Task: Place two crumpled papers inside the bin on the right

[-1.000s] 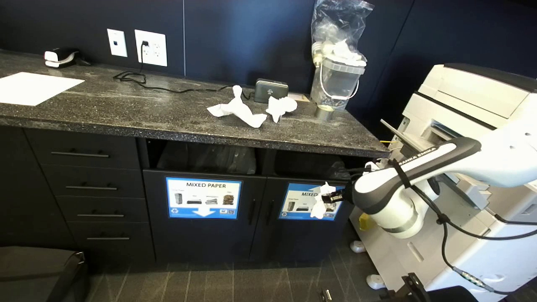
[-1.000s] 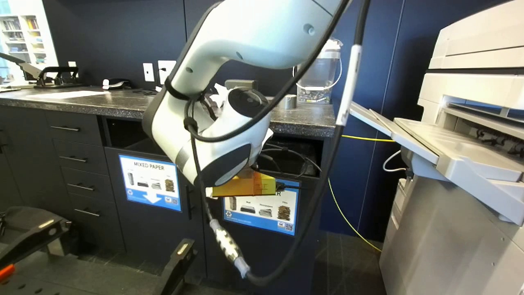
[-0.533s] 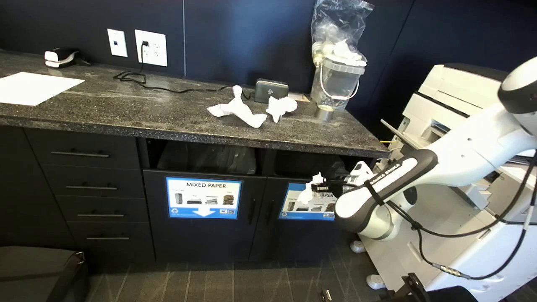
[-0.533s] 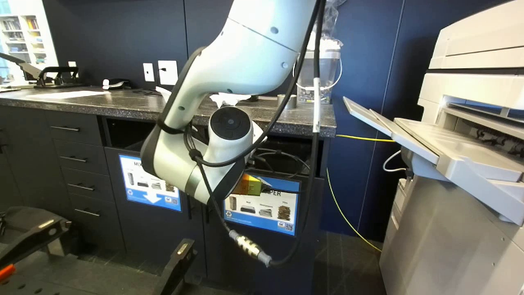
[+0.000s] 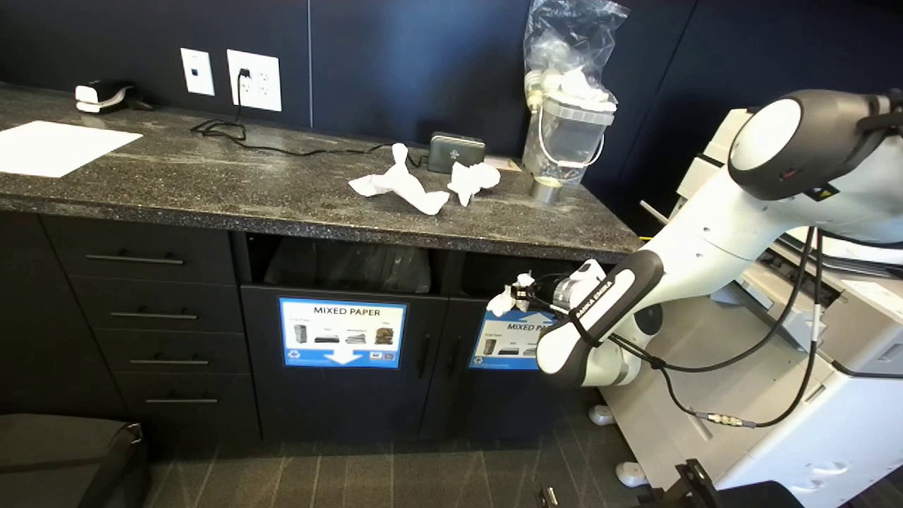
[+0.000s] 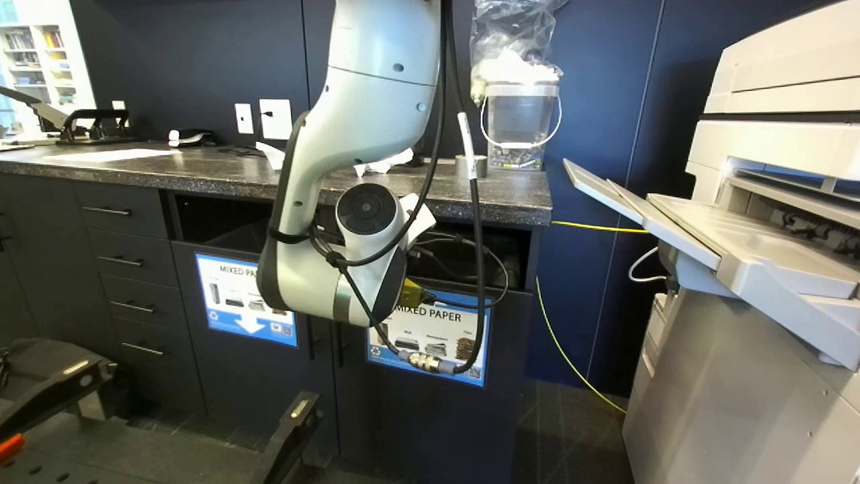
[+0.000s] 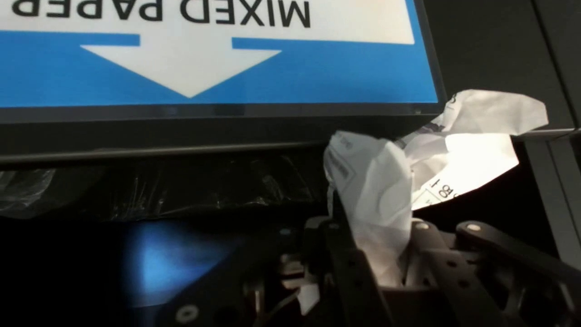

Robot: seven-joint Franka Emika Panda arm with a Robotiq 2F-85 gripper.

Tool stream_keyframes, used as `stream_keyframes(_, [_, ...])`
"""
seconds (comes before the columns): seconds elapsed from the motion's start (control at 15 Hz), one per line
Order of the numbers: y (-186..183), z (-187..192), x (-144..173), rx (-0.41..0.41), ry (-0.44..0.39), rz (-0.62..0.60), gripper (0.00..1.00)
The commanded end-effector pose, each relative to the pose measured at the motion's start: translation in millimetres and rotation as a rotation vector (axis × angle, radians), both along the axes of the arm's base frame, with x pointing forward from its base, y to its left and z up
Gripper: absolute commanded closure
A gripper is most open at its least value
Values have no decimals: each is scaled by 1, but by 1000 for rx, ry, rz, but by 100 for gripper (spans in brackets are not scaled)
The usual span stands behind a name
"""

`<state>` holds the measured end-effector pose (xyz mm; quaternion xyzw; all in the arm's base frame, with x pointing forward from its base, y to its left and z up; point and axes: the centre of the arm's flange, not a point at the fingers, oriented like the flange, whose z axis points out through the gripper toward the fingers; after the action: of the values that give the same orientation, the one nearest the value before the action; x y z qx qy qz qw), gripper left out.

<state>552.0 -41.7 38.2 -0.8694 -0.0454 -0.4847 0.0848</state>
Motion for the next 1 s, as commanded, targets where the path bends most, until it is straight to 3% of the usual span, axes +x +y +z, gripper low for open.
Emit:
stream_keyframes(0.0, [-3,-16,11,33,-97,-70,93])
stream_keyframes(0.93, [-9,-50,36,171,-226,-218,94])
